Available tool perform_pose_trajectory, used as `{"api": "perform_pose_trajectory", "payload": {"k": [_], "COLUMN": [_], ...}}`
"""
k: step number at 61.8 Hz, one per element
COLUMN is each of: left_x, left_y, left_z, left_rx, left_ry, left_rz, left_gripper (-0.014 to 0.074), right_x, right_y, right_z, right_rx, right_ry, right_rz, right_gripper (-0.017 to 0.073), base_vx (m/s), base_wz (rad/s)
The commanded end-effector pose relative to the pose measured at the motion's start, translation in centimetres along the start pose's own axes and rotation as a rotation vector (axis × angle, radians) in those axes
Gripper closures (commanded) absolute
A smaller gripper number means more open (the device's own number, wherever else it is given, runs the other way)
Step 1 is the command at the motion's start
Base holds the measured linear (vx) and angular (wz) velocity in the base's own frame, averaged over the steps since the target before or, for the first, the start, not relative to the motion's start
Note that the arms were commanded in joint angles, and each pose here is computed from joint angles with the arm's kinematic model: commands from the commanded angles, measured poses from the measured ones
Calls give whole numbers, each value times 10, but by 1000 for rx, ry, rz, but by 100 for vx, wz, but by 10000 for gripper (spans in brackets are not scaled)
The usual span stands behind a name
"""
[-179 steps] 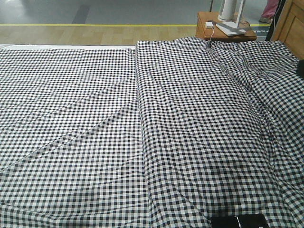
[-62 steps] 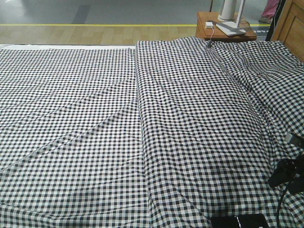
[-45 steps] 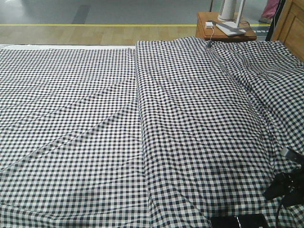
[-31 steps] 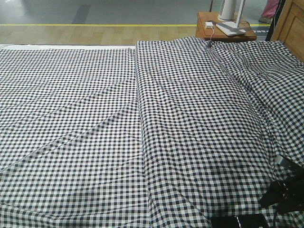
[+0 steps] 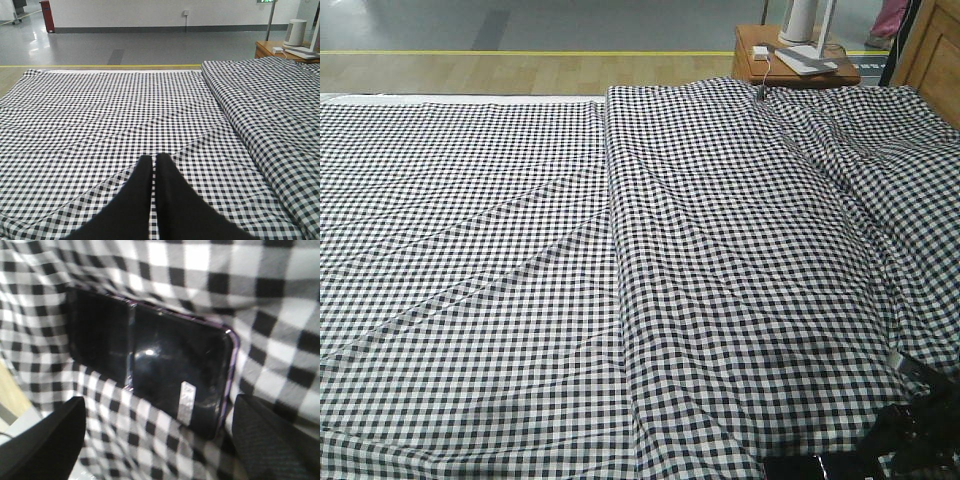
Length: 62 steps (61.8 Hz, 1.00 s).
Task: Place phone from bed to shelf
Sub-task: 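Close the right gripper on the phone's edge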
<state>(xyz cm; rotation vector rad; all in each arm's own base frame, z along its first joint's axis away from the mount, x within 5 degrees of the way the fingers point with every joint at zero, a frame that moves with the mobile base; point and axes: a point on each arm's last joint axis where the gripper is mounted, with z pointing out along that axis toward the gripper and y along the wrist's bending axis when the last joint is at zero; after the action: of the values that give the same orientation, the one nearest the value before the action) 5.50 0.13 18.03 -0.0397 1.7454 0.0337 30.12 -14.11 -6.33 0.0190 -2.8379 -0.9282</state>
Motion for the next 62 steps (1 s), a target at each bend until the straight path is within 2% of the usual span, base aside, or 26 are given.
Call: {"api": "perform_pose_trajectory", "payload": {"k": [1, 21, 30, 54, 62], "left_x": [-6, -6, -6, -6, -6], "left_y": [0, 0, 0, 0, 0], "left_z": [0, 0, 0, 0, 0], "left_rx": [-3, -3, -3, -3, -3], "left_ry": [-71, -71, -71, -71, -71], "left_rz": [-12, -12, -12, -12, -12], "left_gripper": [593, 593, 593, 593, 593], "right_x": [-7, -9, -10, -5, -3], "right_y": [6, 1, 0, -1, 0], "right_z": [-18, -1, 7, 38, 46], "right_rx": [9, -49, -87, -237, -299], "right_ry": [-43, -74, -91, -101, -96], "right_rz": [-42, -33, -7, 62, 67], "right_gripper": [-1, -1, -1, -1, -1], "base_vx": [0, 0, 0, 0, 0], "base_wz": [0, 0, 0, 0, 0]}}
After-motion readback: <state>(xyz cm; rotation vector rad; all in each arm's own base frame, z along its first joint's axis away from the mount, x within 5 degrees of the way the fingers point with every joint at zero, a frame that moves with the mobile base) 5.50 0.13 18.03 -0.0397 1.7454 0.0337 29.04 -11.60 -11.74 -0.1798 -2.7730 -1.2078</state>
